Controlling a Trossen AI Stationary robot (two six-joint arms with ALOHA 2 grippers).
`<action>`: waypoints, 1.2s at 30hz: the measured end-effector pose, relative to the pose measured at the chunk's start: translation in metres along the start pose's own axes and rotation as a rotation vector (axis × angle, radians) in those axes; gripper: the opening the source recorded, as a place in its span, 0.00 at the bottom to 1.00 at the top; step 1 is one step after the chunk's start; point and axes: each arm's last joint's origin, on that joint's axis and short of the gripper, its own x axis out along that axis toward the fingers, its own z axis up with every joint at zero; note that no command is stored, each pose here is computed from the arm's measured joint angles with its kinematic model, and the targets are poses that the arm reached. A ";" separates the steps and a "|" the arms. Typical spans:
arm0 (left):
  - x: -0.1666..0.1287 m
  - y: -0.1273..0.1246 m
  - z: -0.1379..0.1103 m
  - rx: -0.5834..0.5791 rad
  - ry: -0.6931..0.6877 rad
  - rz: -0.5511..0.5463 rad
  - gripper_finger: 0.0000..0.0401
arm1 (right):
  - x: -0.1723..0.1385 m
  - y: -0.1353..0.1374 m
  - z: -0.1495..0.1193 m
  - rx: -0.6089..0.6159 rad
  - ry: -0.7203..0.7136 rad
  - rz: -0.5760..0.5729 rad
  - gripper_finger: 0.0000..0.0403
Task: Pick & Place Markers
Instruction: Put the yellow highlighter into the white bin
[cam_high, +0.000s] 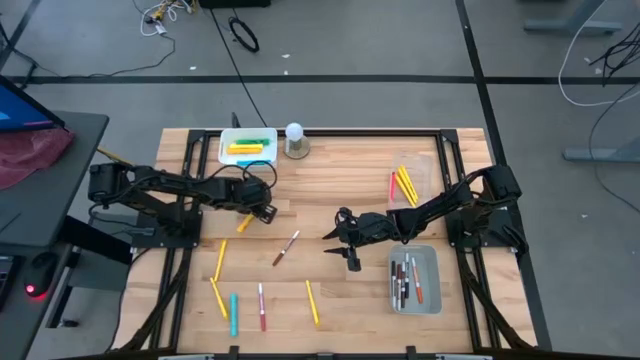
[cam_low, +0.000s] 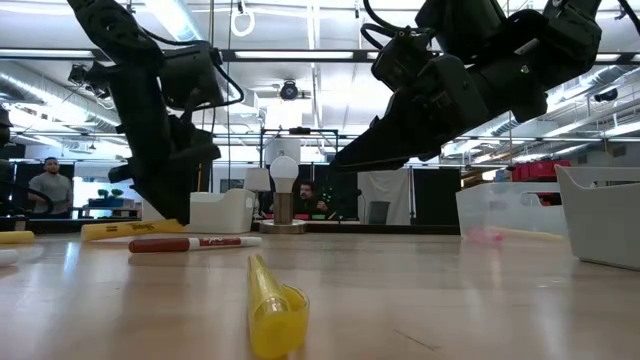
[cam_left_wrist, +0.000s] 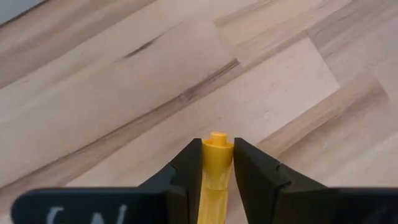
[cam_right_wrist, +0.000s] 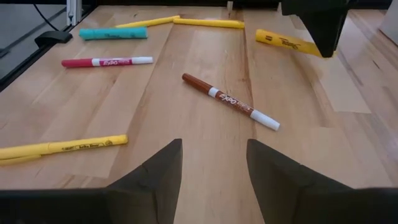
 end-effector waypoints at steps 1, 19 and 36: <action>0.000 0.000 0.000 0.003 0.000 0.001 0.24 | 0.000 0.000 0.000 0.002 0.000 0.000 0.45; -0.007 0.006 -0.028 0.130 0.214 0.102 0.44 | 0.000 0.000 0.000 0.005 0.000 0.000 0.45; -0.020 -0.008 -0.017 0.350 0.209 0.111 0.16 | 0.000 0.000 0.000 0.005 0.000 0.000 0.45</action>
